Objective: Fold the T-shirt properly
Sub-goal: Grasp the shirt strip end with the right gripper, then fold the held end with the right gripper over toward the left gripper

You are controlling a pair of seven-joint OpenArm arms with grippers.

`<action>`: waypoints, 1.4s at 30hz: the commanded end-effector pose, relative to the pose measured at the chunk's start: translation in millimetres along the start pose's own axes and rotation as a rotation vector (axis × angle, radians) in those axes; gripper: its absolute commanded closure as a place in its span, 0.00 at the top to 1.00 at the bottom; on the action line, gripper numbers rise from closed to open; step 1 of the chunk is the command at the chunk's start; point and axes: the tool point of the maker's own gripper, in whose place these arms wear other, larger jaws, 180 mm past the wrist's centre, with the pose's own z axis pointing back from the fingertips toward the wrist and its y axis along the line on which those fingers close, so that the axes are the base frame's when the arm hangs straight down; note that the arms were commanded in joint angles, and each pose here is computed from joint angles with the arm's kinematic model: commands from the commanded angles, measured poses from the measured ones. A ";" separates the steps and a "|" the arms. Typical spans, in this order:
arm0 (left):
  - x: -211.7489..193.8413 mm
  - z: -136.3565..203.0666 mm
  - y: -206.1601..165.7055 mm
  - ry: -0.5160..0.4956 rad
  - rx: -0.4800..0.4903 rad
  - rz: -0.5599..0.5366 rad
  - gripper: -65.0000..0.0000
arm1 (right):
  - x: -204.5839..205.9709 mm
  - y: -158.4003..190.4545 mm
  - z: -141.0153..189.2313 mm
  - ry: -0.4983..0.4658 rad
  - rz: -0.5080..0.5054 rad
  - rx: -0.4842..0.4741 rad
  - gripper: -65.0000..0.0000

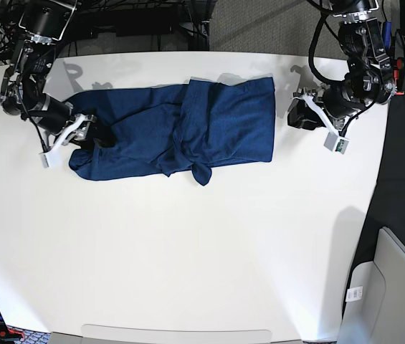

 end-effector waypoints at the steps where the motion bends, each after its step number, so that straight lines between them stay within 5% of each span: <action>1: 14.0 3.9 -0.6 -0.043 -0.005 -0.022 0.35 | 2.7 -3.8 1.6 0.022 0.020 -0.020 0.57; 8: 12.6 3.9 -0.6 -0.040 -0.005 -0.021 0.35 | 7.1 3.5 -13.7 0.006 -0.018 0.018 0.19; 13: 12.0 4.0 -0.6 -0.042 -0.006 -0.019 0.35 | 12.9 7.1 -10.7 -0.003 -0.024 0.043 0.05; 29: 11.5 1.9 -4.2 -0.046 -0.014 -0.011 0.35 | 70.5 35.4 19.7 -0.163 0.010 0.186 0.03; 34: 11.9 1.9 -4.0 -0.048 -0.013 -0.012 0.34 | 76.3 76.0 -6.5 -0.145 0.046 0.296 0.03; 42: 7.4 -0.7 -2.5 -0.039 -0.014 0.003 0.34 | 68.9 189.2 -68.1 -0.029 0.169 0.541 0.03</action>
